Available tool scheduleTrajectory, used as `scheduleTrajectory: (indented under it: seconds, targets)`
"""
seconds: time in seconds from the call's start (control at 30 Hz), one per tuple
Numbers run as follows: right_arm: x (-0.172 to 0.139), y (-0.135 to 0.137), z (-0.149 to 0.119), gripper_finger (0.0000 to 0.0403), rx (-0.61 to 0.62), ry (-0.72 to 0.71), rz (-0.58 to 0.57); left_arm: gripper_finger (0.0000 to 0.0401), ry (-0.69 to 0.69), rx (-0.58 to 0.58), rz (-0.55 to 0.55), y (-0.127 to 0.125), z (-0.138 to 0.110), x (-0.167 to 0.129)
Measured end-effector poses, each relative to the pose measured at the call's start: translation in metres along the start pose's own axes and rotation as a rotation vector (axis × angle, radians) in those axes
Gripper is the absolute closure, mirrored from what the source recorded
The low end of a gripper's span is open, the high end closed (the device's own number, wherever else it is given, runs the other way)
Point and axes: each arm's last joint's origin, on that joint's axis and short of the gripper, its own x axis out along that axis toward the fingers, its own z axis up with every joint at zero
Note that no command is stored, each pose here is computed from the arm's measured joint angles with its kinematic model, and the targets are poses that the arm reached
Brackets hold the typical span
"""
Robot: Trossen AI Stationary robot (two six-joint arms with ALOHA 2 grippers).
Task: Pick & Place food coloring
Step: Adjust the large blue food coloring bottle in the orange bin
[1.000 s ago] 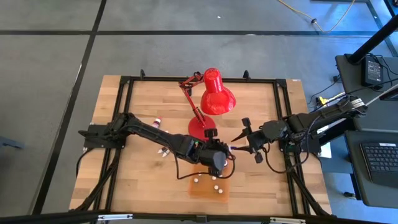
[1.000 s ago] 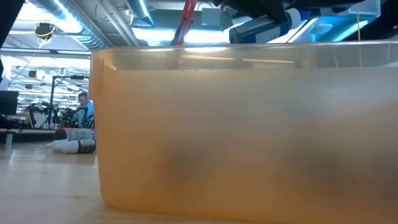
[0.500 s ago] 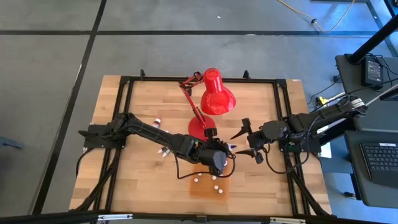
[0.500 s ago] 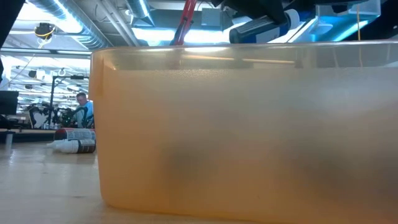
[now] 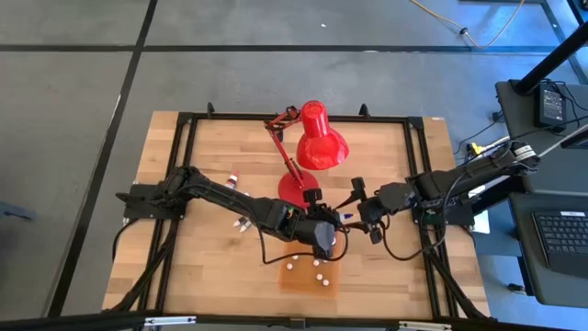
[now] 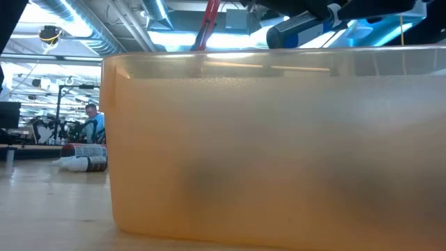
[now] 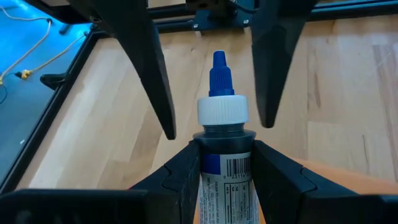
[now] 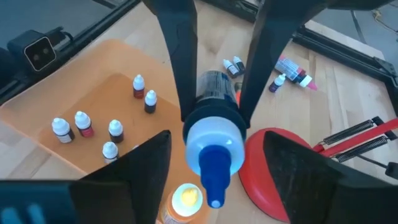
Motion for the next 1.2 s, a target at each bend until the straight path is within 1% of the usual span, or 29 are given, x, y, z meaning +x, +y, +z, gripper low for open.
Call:
scheduleTrajectory:
  seconds: [0.13,0.37,0.6,0.73,0.8,0.9,1.0,1.1,1.2]
  targets:
    - [0.000,0.000,0.000,0.0189,0.000,0.000,0.000,0.0274,0.001,0.000,0.000,0.000,0.000,0.000]
    - [0.000,0.000,0.000,0.0279,-0.002,0.002,0.000,0.0274,0.002,-0.006,0.005,0.001,0.000,0.000]
    - [0.000,0.001,0.000,0.0280,-0.003,-0.002,0.016,0.0273,0.003,-0.004,-0.002,0.000,0.000,0.000]
    - [0.000,0.001,0.000,0.0280,-0.003,-0.002,0.016,0.0265,0.007,-0.006,-0.008,0.000,0.000,0.000]
    - [0.000,0.001,0.000,0.0280,0.000,-0.002,0.019,0.0254,0.013,-0.024,-0.020,0.000,-0.001,0.000]
    - [0.000,0.001,-0.001,0.0280,0.000,0.003,0.024,0.0228,0.043,-0.033,-0.034,0.002,-0.003,0.001]
    - [-0.001,0.001,-0.001,0.0280,0.000,0.018,0.024,0.0199,0.095,-0.006,-0.023,0.004,-0.008,0.000]
    - [-0.005,-0.002,0.005,0.0280,0.024,0.055,-0.003,0.0182,0.179,-0.014,0.017,0.009,-0.016,-0.013]
    - [-0.009,-0.004,0.009,0.0280,0.033,0.115,-0.032,0.0176,0.187,-0.037,0.136,0.015,-0.018,-0.034]
